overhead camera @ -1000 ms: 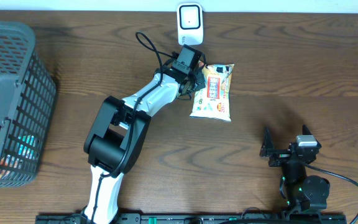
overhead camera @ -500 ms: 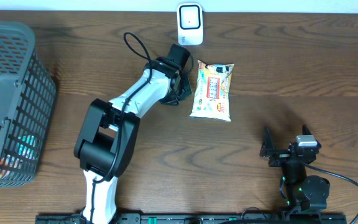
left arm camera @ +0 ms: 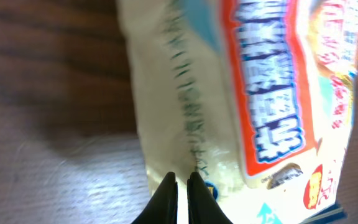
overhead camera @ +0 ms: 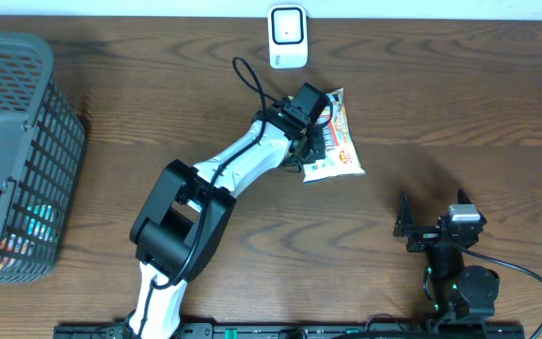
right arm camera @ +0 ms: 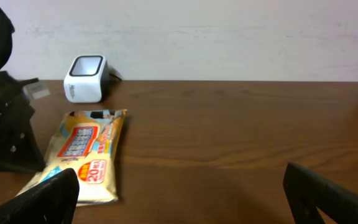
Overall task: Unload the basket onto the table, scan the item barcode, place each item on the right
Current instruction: 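Lower the package onto the table right of the scanner and release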
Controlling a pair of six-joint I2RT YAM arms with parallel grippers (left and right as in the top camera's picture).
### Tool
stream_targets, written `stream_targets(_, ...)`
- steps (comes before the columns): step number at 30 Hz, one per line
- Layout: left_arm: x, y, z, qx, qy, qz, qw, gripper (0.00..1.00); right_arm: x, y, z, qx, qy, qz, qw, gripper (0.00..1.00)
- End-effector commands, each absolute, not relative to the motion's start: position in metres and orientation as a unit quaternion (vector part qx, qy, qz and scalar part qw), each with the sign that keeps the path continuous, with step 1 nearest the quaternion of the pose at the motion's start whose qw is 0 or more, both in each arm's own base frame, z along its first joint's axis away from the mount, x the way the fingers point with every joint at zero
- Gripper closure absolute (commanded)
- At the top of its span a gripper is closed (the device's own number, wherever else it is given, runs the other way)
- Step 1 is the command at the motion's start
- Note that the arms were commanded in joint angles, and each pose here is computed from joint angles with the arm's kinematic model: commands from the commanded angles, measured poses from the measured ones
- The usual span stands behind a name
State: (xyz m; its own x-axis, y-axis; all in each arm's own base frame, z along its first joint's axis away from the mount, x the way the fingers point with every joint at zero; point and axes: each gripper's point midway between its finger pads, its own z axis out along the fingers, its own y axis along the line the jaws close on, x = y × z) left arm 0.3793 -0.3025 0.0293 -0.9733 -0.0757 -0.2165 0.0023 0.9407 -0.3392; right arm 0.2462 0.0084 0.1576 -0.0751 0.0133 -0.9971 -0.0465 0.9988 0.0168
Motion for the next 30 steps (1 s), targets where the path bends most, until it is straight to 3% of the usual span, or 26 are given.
stream_targets(1, 0.387, -0.294, 0.034, -0.002, 0.978, -0.158, 0.136, 0.92, 0.246, 0.008, 0.156, -0.014, 0.733, 0.017, 0.680, 0.01)
stream_targets(10, 0.430, -0.241, 0.035, -0.073, 0.973, -0.115, 0.184, 0.92, 0.246, 0.008, 0.156, -0.014, 0.733, 0.017, 0.680, 0.01)
stream_targets(20, 0.451, -0.275, 0.044, -0.074, 0.953, -0.201, 0.212, 0.92, 0.246, 0.008, 0.156, -0.014, 0.733, 0.017, 0.680, 0.01)
stream_targets(30, 0.451, -0.258, 0.012, -0.087, 0.964, -0.137, 0.212, 0.92, 0.246, 0.008, 0.156, -0.014, 0.733, 0.017, 0.680, 0.01)
